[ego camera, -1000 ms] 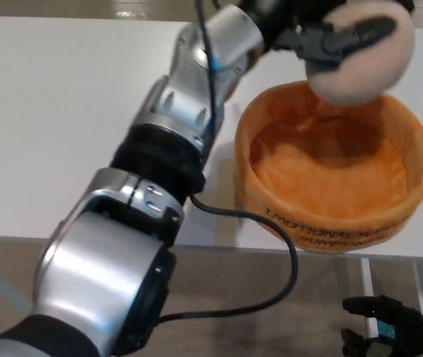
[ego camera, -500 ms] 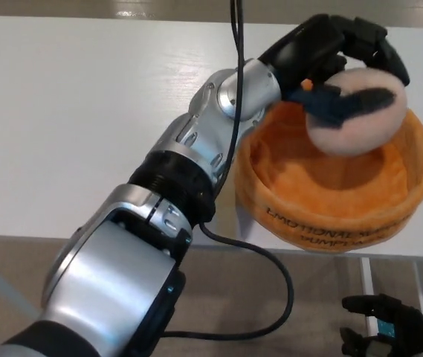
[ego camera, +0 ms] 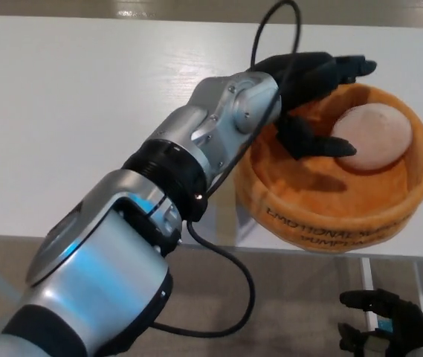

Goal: Use the left hand to pick up the pink round toy on the left and place it inside the orange plate on the desk.

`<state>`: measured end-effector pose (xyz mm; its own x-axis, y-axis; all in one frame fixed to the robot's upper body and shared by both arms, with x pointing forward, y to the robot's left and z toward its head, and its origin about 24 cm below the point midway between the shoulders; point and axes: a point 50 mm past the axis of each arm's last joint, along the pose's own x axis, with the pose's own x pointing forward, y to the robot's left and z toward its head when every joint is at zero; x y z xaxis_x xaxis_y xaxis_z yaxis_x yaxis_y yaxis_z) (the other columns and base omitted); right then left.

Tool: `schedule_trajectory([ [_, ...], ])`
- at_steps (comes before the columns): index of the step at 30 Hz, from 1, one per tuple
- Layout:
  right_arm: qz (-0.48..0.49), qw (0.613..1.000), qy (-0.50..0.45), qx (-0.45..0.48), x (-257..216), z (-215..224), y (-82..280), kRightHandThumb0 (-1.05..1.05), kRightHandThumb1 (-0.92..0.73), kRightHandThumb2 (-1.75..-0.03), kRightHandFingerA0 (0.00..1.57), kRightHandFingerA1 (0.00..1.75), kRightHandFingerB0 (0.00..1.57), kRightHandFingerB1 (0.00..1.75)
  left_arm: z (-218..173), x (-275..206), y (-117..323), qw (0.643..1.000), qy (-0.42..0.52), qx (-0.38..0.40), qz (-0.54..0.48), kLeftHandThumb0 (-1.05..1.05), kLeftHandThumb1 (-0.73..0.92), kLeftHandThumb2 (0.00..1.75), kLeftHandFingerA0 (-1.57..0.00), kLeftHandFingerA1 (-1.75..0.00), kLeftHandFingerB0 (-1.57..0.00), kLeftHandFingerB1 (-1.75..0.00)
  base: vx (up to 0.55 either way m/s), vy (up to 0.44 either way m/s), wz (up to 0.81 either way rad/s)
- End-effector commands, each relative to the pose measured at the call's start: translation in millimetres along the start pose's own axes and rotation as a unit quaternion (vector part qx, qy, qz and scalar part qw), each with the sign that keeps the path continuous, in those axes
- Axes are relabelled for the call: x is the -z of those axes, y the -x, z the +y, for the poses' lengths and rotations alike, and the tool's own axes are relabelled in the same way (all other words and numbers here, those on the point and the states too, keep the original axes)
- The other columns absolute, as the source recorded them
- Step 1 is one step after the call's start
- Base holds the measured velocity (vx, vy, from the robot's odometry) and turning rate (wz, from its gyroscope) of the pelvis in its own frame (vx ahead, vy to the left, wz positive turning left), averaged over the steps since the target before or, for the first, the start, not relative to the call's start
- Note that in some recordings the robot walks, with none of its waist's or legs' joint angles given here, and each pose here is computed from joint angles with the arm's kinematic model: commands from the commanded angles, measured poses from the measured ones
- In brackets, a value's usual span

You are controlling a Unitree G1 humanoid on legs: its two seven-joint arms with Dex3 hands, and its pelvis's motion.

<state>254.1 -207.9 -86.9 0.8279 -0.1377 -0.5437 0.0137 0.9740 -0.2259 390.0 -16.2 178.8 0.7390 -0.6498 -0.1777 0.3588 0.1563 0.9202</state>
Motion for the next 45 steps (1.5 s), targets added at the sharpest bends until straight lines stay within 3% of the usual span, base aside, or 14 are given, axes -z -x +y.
schedule_trajectory([
  [1, 0.013, 1.000, -0.006, -0.001, 5, 2, 1, -0.16, -0.57, -0.57, 0.77, 1.03, 0.56, 0.79, 8, -2, 0, 0.998, -0.058, -0.006, 0.018, -1.05, 0.70, 1.12, 0.00, -0.01, 0.00, 0.00, 0.00, 0.000, 0.00],
  [2, 0.013, 1.000, -0.005, -0.002, 5, 2, 1, -0.21, -0.41, -0.84, 0.81, 0.96, 0.58, 0.78, 10, -4, 0, 0.998, -0.061, -0.008, 0.016, -1.05, 0.70, 1.11, 0.00, 0.00, 0.00, 0.00, 0.00, 0.000, 0.00],
  [11, 0.011, 1.000, -0.001, -0.002, 4, 3, 1, -0.22, -0.41, -0.84, 0.81, 0.96, 0.59, 0.78, 48, -16, 19, 0.995, -0.055, -0.065, -0.048, -1.03, 0.66, 1.05, 0.00, 0.00, 0.00, -0.01, 0.00, 0.000, 0.00],
  [13, 0.010, 1.000, -0.002, -0.003, 3, 2, 1, -0.14, -0.57, -0.58, 0.70, 0.98, 0.56, 0.79, 72, -21, 40, 0.989, -0.056, -0.101, -0.089, -0.99, 0.60, 0.98, 0.00, 0.00, 0.00, -0.01, 0.00, 0.000, 0.00],
  [15, 0.010, 1.000, -0.002, -0.003, 3, 1, 1, -0.21, -0.42, -0.84, 0.76, 0.92, 0.57, 0.78, 91, -25, 65, 0.981, -0.063, -0.130, -0.128, -0.98, 0.58, 0.97, 0.00, 0.00, 0.00, -0.01, 0.00, 0.000, 0.00],
  [18, 0.011, 1.000, 0.001, -0.001, 2, 0, 0, -0.21, -0.42, -0.84, 0.77, 0.93, 0.57, 0.77, 99, -26, 80, 0.976, -0.062, -0.145, -0.147, -0.93, 0.55, 0.94, 0.00, 0.00, 0.00, -0.02, 0.00, 0.000, 0.00],
  [19, 0.010, 1.000, -0.003, -0.001, 2, -1, 0, -0.14, -0.57, -0.58, 0.70, 1.05, 0.59, 0.81, 108, -25, 98, 0.970, -0.043, -0.161, -0.176, -0.84, 0.48, 0.86, 0.00, 0.00, 0.00, -0.04, 0.00, 0.000, 0.00],
  [24, 0.010, 1.000, 0.003, -0.001, 0, -3, -1, -0.15, -0.59, -0.57, 0.70, 0.98, 0.57, 0.78, 116, -19, 142, 0.957, 0.000, -0.180, -0.230, -0.57, 0.37, 0.70, 0.00, -0.05, -0.02, -0.10, 0.00, 0.000, 0.00],
  [33, 0.007, 1.000, 0.003, 0.004, -1, -8, -1, -0.14, -0.58, -0.57, 0.74, 1.02, 0.57, 0.79, 95, 16, 225, 0.945, 0.073, -0.165, -0.273, -0.23, 0.40, 0.56, -0.10, -0.33, -0.23, -0.32, 0.00, 0.000, 0.00],
  [35, 0.008, 1.000, 0.003, 0.006, -1, -9, -1, -0.21, -0.42, -0.84, 0.79, 0.94, 0.59, 0.78, 82, 27, 245, 0.945, 0.105, -0.143, -0.276, -0.25, 0.41, 0.57, -0.13, -0.35, -0.24, -0.32, 0.00, 0.000, 0.00],
  [36, 0.008, 1.000, 0.008, 0.006, 0, -9, -1, -0.21, -0.42, -0.83, 0.82, 0.95, 0.60, 0.79, 75, 34, 252, 0.944, 0.123, -0.127, -0.277, -0.17, 0.33, 0.82, -0.13, -0.49, -0.28, -0.53, 0.00, 0.000, 0.00],
  [39, 0.007, 1.000, 0.006, 0.003, -1, -10, -1, -0.14, -0.58, -0.57, 0.73, 1.01, 0.57, 0.80, 55, 50, 272, 0.934, 0.204, -0.086, -0.280, -0.14, 0.48, 0.56, -0.32, -0.39, -0.51, -0.37, 0.00, 0.000, 0.00],
  [40, 0.007, 1.000, 0.005, 0.004, -1, -10, -1, -0.20, -0.42, -0.83, 0.77, 0.93, 0.58, 0.78, 49, 54, 277, 0.932, 0.210, -0.082, -0.282, -0.17, 0.51, 0.57, -0.36, -0.41, -0.54, -0.39, 0.00, 0.000, 0.00],
  [45, 0.009, 1.000, 0.006, 0.004, 1, -10, -1, -0.21, -0.42, -0.84, 0.78, 0.93, 0.58, 0.78, 18, 70, 291, 0.921, 0.261, -0.045, -0.286, -0.10, 0.58, 0.57, -0.41, -0.42, -0.55, -0.42, 0.00, 0.000, 0.00],
])
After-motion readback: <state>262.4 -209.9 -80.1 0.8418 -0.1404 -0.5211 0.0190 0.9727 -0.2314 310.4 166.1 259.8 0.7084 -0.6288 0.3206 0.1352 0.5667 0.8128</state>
